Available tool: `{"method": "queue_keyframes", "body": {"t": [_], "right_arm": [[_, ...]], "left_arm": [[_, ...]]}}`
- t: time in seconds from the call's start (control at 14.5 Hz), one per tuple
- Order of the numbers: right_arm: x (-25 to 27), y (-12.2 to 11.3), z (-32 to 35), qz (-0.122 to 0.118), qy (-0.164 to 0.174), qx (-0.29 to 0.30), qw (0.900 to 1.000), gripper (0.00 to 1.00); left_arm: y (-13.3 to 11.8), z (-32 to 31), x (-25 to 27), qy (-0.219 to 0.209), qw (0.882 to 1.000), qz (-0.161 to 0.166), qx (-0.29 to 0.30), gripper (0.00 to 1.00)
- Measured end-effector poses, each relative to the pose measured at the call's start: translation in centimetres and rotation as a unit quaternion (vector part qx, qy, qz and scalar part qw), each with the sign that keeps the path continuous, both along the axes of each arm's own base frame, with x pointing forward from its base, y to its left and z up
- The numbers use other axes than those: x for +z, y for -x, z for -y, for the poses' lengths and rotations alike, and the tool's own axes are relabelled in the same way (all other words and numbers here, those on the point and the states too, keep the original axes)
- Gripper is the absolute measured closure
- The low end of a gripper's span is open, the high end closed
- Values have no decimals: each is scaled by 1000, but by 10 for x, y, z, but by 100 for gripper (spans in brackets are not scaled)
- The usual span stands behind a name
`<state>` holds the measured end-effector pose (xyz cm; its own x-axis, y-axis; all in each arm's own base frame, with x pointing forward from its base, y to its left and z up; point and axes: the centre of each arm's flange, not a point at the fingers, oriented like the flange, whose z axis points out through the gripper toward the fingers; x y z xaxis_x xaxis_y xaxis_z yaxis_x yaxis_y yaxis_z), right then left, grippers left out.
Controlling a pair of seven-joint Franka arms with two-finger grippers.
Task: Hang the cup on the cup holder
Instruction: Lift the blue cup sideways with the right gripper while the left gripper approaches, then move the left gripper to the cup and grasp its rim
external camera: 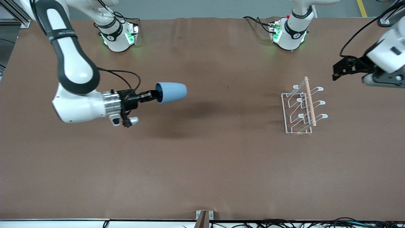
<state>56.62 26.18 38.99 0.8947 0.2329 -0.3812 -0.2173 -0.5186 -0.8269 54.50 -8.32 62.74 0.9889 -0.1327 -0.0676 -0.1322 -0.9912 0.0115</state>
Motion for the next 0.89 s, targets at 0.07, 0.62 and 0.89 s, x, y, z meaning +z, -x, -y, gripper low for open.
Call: {"method": "queue_keyframes", "body": {"t": [0.07,0.62,0.89], "right_arm": [[-5,7,-16,-8,-12,-6,1000,95],[-46,37,-104,-92,-89,-71,989,95],[-46,39,-108,-93,-91,-68,989,95]], "left_arm": [[-1,9,-5,0,1000,-4,-7,0],[-2,50,12,24,995,40,-93,1],[5,95,5,34,977,40,-208,17]]}}
